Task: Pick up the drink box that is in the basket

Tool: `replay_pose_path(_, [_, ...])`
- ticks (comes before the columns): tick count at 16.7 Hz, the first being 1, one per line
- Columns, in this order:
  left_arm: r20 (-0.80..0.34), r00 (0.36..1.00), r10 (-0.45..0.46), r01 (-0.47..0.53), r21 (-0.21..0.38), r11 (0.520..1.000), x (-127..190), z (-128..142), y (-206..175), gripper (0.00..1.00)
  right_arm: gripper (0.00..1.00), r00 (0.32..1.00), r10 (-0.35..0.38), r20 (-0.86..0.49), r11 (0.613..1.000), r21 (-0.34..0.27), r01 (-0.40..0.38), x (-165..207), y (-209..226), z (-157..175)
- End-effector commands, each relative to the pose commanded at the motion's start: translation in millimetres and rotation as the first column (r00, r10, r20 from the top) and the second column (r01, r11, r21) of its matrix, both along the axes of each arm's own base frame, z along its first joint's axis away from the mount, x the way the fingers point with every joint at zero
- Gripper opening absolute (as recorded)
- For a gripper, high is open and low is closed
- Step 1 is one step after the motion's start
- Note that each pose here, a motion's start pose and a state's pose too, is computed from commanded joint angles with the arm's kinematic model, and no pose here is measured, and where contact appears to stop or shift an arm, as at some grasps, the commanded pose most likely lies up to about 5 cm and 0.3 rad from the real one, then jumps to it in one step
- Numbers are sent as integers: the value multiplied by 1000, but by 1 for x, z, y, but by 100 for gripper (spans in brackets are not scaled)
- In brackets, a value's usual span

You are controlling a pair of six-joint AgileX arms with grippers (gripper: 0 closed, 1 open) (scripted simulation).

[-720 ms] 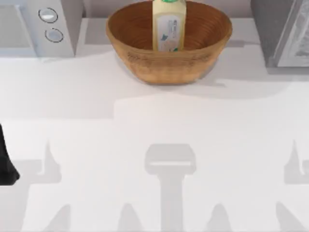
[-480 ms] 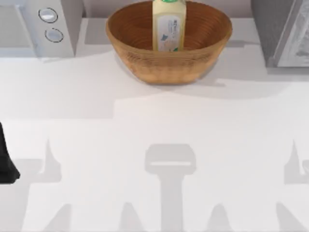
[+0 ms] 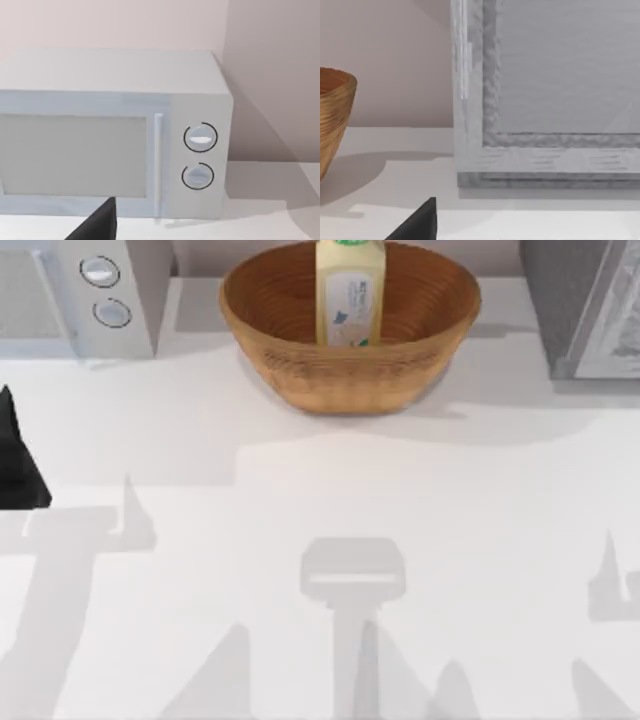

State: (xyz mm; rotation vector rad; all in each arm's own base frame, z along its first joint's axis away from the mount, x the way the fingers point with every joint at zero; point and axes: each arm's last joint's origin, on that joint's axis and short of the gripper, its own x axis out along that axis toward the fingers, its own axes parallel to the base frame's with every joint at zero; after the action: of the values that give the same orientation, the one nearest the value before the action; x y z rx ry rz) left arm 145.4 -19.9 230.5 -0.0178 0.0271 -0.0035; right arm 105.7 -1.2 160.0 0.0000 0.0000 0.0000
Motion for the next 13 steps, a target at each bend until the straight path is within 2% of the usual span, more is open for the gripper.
replay_pose_path(4, [21, 1000, -4, 4, -3, 1000, 57, 41, -32, 100, 100, 1000, 0, 0, 1000, 0, 0, 0, 0, 0])
replay_pose_path(7, [31, 999, -8, 8, -3, 1000, 111, 53, -72, 100, 100, 1000, 0, 0, 1000, 0, 0, 0, 0, 0])
replay_pose_path(10, [36, 999, -11, 12, -1, 1000, 163, 40, -126, 100, 100, 1000, 0, 0, 1000, 0, 0, 0, 0, 0])
replay_pose_path(13, [38, 999, -14, 14, 2, 1000, 202, 7, -182, 100, 100, 1000, 0, 0, 1000, 0, 0, 0, 0, 0])
